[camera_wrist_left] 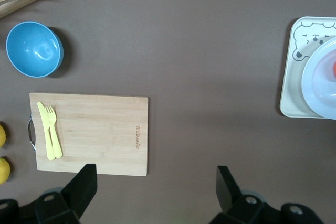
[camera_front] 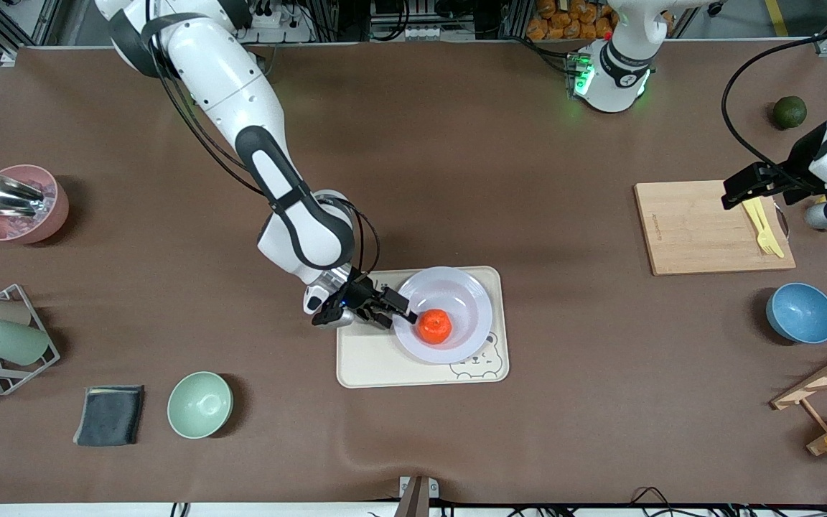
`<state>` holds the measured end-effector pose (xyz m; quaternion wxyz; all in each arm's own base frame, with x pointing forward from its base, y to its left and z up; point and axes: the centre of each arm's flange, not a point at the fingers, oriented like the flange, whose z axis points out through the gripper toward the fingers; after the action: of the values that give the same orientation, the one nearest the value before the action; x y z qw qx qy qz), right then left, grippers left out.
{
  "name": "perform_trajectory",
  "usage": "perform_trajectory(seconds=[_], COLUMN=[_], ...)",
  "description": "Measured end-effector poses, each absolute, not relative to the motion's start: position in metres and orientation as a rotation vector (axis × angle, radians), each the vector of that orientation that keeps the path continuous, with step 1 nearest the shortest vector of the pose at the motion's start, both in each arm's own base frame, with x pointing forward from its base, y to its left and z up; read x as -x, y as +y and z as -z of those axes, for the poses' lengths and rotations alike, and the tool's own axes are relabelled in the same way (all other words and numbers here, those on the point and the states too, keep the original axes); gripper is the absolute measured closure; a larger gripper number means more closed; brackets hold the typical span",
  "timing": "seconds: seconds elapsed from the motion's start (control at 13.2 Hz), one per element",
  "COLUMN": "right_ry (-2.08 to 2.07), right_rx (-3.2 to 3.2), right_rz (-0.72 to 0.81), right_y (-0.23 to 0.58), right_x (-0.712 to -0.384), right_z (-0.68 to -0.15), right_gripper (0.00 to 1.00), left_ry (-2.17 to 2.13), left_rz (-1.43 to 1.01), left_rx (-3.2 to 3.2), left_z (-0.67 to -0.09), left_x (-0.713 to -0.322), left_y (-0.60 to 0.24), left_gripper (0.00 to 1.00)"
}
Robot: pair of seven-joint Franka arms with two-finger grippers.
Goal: Place orange and plate with both arms
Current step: 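Adjust the plate on the tray with the right gripper, then open the right gripper and pull it back from the plate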
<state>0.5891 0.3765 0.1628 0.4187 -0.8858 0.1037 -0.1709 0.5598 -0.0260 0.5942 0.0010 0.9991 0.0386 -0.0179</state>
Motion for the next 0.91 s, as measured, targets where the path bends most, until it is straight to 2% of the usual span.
perform_trajectory(seconds=[0.91], right_ry=[0.039], right_rx=[2.338], right_rz=[0.496], right_y=[0.329], right_x=[-0.605], right_z=[-0.185], right_gripper=[0.00], left_ry=[0.120], left_rz=[0.052], left_rx=[-3.136], left_z=[-0.591], left_x=[-0.563], left_y=[-0.026], left_gripper=[0.00])
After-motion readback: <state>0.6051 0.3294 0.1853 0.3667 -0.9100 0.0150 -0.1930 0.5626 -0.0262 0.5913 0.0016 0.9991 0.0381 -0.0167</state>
